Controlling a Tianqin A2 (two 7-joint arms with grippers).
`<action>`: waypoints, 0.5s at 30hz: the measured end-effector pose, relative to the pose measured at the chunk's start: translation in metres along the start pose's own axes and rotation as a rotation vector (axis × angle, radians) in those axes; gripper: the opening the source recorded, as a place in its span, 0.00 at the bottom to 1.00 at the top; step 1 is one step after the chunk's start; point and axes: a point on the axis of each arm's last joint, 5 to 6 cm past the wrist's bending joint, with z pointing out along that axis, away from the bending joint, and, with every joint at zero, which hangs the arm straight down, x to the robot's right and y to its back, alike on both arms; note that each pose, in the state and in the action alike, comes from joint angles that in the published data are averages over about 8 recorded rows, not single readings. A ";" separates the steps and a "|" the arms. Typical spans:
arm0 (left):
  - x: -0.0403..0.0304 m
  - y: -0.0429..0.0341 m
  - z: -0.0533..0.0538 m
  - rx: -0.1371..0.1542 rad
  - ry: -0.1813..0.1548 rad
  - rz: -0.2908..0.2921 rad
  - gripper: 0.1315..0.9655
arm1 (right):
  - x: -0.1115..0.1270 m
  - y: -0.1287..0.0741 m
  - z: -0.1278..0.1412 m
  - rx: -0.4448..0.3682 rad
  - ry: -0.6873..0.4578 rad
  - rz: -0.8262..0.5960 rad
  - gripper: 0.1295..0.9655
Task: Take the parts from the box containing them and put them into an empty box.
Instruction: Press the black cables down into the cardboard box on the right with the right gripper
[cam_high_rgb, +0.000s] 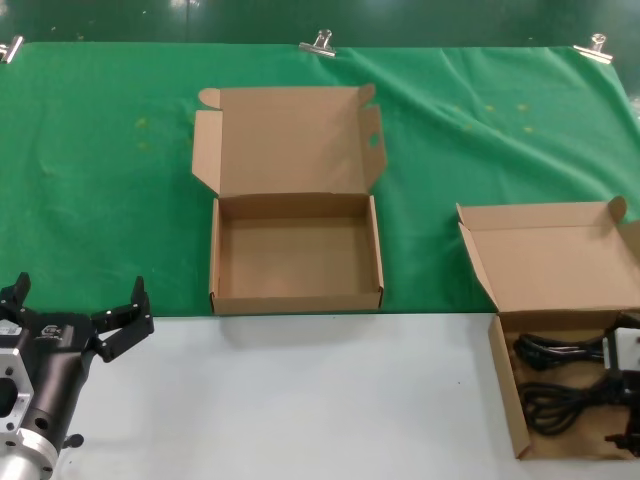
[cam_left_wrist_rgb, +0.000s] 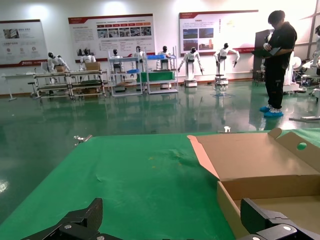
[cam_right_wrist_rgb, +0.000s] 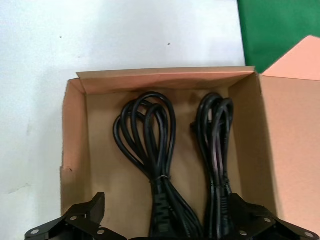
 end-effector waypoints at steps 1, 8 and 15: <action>0.0000 0.0000 0.000 0.000 0.000 0.000 1.00 | -0.001 0.000 0.001 0.001 -0.003 0.001 0.91; 0.0000 0.0000 0.000 0.000 0.000 0.000 1.00 | -0.003 0.003 0.006 0.007 -0.010 0.007 0.84; 0.0000 0.0000 0.000 0.000 0.000 0.000 1.00 | -0.001 0.004 0.009 0.007 -0.007 0.011 0.71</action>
